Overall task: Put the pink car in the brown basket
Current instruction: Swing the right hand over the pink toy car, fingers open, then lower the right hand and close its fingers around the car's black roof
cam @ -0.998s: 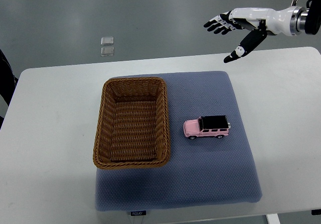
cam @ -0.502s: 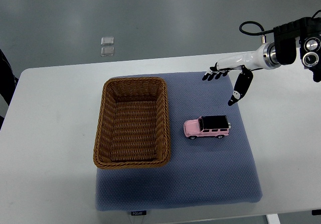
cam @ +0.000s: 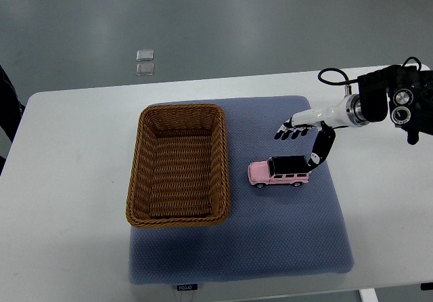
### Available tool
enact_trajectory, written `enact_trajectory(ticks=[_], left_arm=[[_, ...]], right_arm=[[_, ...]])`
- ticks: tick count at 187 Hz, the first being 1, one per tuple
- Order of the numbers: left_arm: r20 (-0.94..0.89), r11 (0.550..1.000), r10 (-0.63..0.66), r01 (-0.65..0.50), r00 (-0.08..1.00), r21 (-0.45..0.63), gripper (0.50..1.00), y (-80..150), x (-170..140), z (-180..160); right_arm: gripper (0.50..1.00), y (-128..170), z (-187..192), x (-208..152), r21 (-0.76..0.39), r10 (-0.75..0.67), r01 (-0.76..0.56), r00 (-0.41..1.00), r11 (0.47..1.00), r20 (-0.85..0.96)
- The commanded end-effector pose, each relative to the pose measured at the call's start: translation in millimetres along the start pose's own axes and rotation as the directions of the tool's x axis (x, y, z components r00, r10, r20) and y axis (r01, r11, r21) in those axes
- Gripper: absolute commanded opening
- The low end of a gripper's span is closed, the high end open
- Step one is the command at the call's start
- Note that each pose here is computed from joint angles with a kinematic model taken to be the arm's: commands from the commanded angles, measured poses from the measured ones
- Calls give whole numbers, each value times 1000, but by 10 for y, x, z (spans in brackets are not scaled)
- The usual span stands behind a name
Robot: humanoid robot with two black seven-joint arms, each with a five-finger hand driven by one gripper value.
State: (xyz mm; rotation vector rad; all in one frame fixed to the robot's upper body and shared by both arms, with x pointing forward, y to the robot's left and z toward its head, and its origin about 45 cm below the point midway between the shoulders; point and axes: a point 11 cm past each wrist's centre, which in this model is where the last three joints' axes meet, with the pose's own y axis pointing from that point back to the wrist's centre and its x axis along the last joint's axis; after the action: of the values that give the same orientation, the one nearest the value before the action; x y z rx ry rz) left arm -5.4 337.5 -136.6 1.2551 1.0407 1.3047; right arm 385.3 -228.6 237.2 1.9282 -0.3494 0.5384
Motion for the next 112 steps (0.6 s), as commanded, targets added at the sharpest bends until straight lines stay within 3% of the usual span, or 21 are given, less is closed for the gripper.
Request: enact_trajectory(ticks=[1, 40, 112], left_arm=[[0, 1000, 0, 0, 1000, 0, 1000, 0, 1, 0], [0, 1000, 0, 0, 1000, 0, 1000, 0, 1, 0], [0, 1000, 0, 0, 1000, 0, 1000, 0, 1, 0]], right_arm=[[885, -3, 3, -6, 12, 6, -7, 999, 1000, 49], [907, -109, -30, -134, 42, -3, -1, 994, 999, 113], [907, -328, -87, -247, 20, 13, -13, 1000, 1000, 10]])
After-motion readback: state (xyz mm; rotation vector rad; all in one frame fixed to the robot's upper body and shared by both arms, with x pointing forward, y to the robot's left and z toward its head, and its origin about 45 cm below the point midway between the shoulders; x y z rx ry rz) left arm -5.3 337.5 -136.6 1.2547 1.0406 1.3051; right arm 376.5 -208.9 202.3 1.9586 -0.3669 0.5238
